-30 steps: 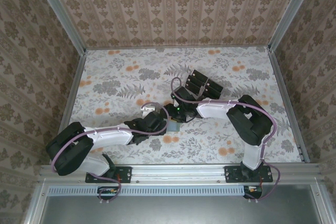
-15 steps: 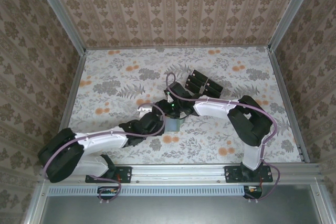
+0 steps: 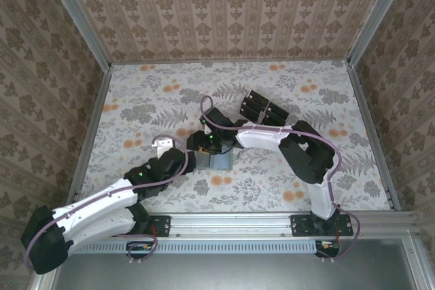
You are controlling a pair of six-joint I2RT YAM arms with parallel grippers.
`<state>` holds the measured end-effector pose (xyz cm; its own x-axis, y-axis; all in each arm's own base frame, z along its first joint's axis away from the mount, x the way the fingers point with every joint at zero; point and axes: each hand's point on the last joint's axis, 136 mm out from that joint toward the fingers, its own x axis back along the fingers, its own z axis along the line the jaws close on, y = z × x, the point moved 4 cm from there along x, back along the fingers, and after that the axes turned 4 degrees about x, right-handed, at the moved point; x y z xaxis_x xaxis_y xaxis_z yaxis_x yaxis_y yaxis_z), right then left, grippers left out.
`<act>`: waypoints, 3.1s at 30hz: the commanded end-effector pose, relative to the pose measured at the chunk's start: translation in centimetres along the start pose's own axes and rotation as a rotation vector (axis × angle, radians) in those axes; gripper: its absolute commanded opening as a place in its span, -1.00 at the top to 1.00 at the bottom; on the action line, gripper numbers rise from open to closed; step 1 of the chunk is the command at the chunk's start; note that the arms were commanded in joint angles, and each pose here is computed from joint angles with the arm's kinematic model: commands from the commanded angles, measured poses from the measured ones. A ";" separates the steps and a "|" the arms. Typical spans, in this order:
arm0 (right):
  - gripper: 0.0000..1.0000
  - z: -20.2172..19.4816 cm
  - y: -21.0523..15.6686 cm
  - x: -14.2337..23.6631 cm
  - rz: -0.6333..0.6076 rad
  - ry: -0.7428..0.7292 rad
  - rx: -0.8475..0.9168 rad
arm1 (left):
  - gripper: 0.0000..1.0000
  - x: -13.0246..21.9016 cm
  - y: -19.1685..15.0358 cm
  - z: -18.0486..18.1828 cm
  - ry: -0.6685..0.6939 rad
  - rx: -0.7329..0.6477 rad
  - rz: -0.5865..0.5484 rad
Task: Put the credit cards into the card holder
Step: Flip over the card slot in the card holder, then pick up the credit card from the storage box.
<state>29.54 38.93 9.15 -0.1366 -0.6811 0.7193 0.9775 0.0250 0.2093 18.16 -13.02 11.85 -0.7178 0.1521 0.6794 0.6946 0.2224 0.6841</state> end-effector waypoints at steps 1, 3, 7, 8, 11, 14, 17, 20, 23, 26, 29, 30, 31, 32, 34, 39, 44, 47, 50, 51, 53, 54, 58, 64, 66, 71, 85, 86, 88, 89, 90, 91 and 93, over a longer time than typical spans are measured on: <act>-0.19 0.1 0.1 -0.9 0.018 -0.025 -0.001 | -1.00 -0.2 -0.7 1.3 0.050 0.001 0.020; -0.19 0.2 0.3 -1.1 0.019 -0.025 0.001 | -0.99 -0.4 -0.7 1.1 0.044 0.002 0.022; -0.19 0.7 0.4 -1.3 0.029 -0.019 0.011 | -0.99 -0.7 -0.8 0.8 0.036 -0.007 0.034; -0.19 0.9 0.6 -1.0 0.027 -0.019 0.020 | -1.00 -0.7 -0.8 0.7 0.035 -0.007 0.035; -0.19 2.0 1.4 0.5 0.008 -0.011 0.065 | -1.00 -0.8 -0.8 0.7 0.033 -0.009 0.037; -0.19 2.4 3.1 3.8 -0.045 -0.030 0.111 | -1.00 -0.9 -0.8 0.6 0.031 -0.014 0.043; -0.19 1.6 5.0 8.2 -0.109 -0.080 0.160 | -0.99 -1.0 -0.8 0.4 0.025 -0.019 0.062; -0.19 -0.7 6.1 12.5 -0.143 -0.184 0.217 | -1.00 -1.3 -0.7 0.2 0.029 -0.028 0.087; -0.19 -4.3 6.2 16.4 -0.128 -0.346 0.268 | -1.00 -1.6 -0.6 -0.1 0.030 -0.041 0.101; -0.18 -7.4 6.0 19.7 -0.114 -0.485 0.299 | -0.99 -1.9 -0.1 -0.5 0.024 -0.048 0.104; -0.17 -9.6 5.3 21.3 -0.081 -0.603 0.338 | -1.00 -2.1 0.4 -0.9 0.024 -0.050 0.108; -0.17 -10.2 5.1 21.5 -0.059 -0.641 0.353 | -1.00 -2.2 0.6 -1.0 0.022 -0.051 0.111; -0.16 -10.8 4.8 21.6 -0.040 -0.674 0.359 | -1.00 -2.1 0.8 -1.1 0.020 -0.051 0.112; -0.14 -11.3 4.6 21.6 -0.018 -0.707 0.373 | -1.00 -2.1 0.9 -1.3 0.016 -0.054 0.114; -0.11 -12.4 4.4 21.8 0.015 -0.780 0.393 | -1.00 -2.2 1.1 -1.4 0.012 -0.050 0.117; 0.01 -14.8 4.3 22.0 0.085 -0.938 0.434 | -1.00 -2.3 1.1 -1.4 0.006 -0.039 0.131; 0.14 -15.5 4.1 20.3 0.132 -0.913 0.447 | -1.00 -2.4 1.0 -1.5 0.003 -0.032 0.141; 0.23 -16.2 4.2 19.5 0.146 -0.930 0.443 | -0.99 -2.4 1.0 -1.5 0.003 -0.032 0.144; 0.27 -16.7 4.5 19.0 0.153 -0.950 0.445 | -1.00 -2.5 1.1 -1.7 0.003 -0.034 0.145; 0.28 -16.8 4.5 18.8 0.155 -0.953 0.445 | -1.00 -2.5 1.1 -1.7 0.002 -0.035 0.145; 0.31 -17.2 4.6 18.4 0.166 -0.965 0.444 | -1.00 -2.6 1.1 -1.7 0.003 -0.037 0.147; 0.32 -17.4 4.6 18.2 0.174 -0.970 0.444 | -1.00 -2.6 1.1 -1.8 0.001 -0.037 0.147; 0.37 -18.1 4.6 17.7 0.194 -0.988 0.447 | -1.00 -2.7 1.1 -1.8 -0.002 -0.037 0.151; 0.43 -18.7 4.4 17.1 0.220 -0.997 0.452 | -0.99 -2.8 1.0 -1.7 -0.001 -0.034 0.151; 0.49 -18.7 4.2 17.0 0.223 -0.999 0.454 | -1.00 -2.8 0.9 -1.7 -0.002 -0.035 0.154; 0.54 -18.7 3.9 16.7 0.233 -0.981 0.456 | -0.99 -2.9 0.8 -1.6 -0.004 -0.029 0.153; 0.68 -18.0 3.6 16.3 0.261 -0.954 0.497 | -1.00 -3.0 0.9 -1.8 -0.011 -0.027 0.153; 0.72 -17.8 3.7 16.4 0.259 -0.951 0.501 | -1.00 -3.1 0.8 -1.8 -0.011 -0.027 0.155; 0.74 -17.4 3.8 16.6 0.256 -0.948 0.515 | -1.00 -3.1 0.8 -1.8 -0.011 -0.028 0.157; 0.78 -17.1 3.8 16.7 0.254 -0.943 0.524 | -1.00 -3.2 0.8 -1.8 -0.012 -0.029 0.157; 0.80 -16.9 4.0 16.8 0.251 -0.942 0.533 | -0.99 -3.2 0.9 -1.9 -0.015 -0.028 0.156; 0.81 -16.6 4.0 16.9 0.252 -0.940 0.540 | -1.00 -3.2 0.8 -2.0 -0.015 -0.027 0.157; 0.86 -15.8 4.1 17.1 0.253 -0.928 0.564 | -1.00 -3.2 0.8 -2.0 -0.016 -0.027 0.156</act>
<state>33.88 15.26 10.42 -0.2372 0.2066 0.9492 0.8362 0.5408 0.0913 20.64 -14.86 10.14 -0.5926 0.1850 0.7840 0.8050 0.1702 0.5683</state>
